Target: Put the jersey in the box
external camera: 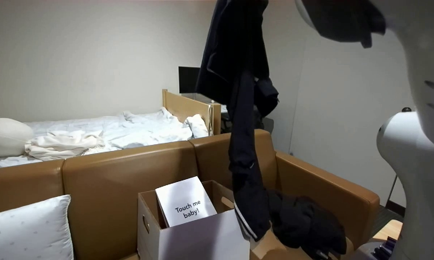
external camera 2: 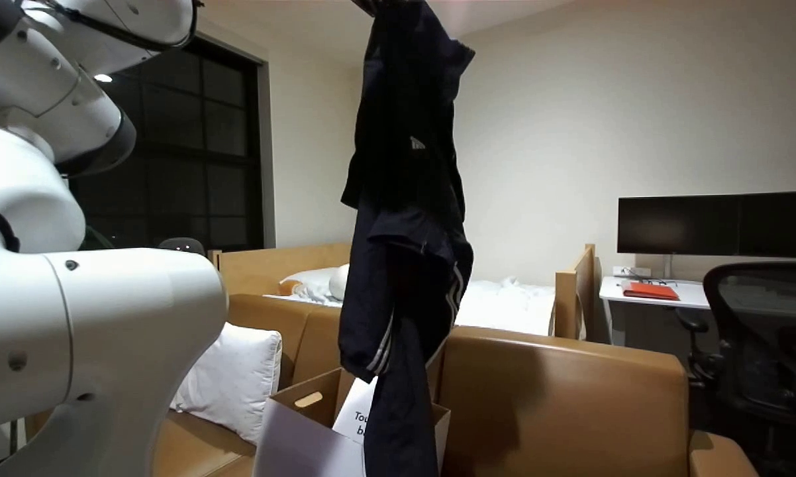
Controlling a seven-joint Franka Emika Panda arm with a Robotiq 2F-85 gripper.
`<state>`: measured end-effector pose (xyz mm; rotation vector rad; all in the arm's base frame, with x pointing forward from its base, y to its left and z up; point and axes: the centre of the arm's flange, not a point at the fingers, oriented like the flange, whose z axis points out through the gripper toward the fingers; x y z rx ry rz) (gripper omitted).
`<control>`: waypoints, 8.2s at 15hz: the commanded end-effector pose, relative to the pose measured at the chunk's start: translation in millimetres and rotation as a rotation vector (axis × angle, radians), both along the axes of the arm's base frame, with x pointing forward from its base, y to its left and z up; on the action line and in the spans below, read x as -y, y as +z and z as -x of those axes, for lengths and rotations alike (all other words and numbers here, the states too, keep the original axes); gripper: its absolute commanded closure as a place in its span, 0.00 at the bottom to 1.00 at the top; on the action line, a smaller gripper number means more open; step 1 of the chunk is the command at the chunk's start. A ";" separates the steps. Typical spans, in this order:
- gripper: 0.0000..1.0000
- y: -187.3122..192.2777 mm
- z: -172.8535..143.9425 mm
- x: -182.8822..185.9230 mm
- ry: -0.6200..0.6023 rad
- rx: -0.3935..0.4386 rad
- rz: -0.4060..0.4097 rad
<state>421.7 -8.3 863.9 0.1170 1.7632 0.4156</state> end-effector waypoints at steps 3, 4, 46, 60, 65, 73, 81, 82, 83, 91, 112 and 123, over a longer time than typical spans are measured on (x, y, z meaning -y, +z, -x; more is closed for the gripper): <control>0.99 108.7 33.4 -43.5 -0.074 0.297 -0.025; 0.99 120.6 40.7 -51.0 -0.086 0.351 -0.033; 0.99 -124.3 -24.0 -178.2 0.199 0.165 -0.255; 0.99 -192.1 -48.5 18.8 -0.250 0.057 -0.273; 0.99 -248.5 -68.9 -72.7 -0.058 -0.087 -0.252; 0.99 -252.3 -56.5 -245.5 0.306 -0.126 -0.185; 0.99 -288.8 -110.9 -154.0 0.040 -0.031 0.007; 0.99 -289.4 -121.7 -142.6 0.020 -0.013 0.058; 0.99 -291.0 -129.8 -133.7 0.005 -0.005 0.100; 0.99 -354.3 -103.1 -158.5 0.035 -0.046 0.170; 0.99 -549.7 -190.9 -167.6 0.219 -0.565 -0.134; 0.99 -643.9 -204.9 -125.8 0.389 -0.995 -0.462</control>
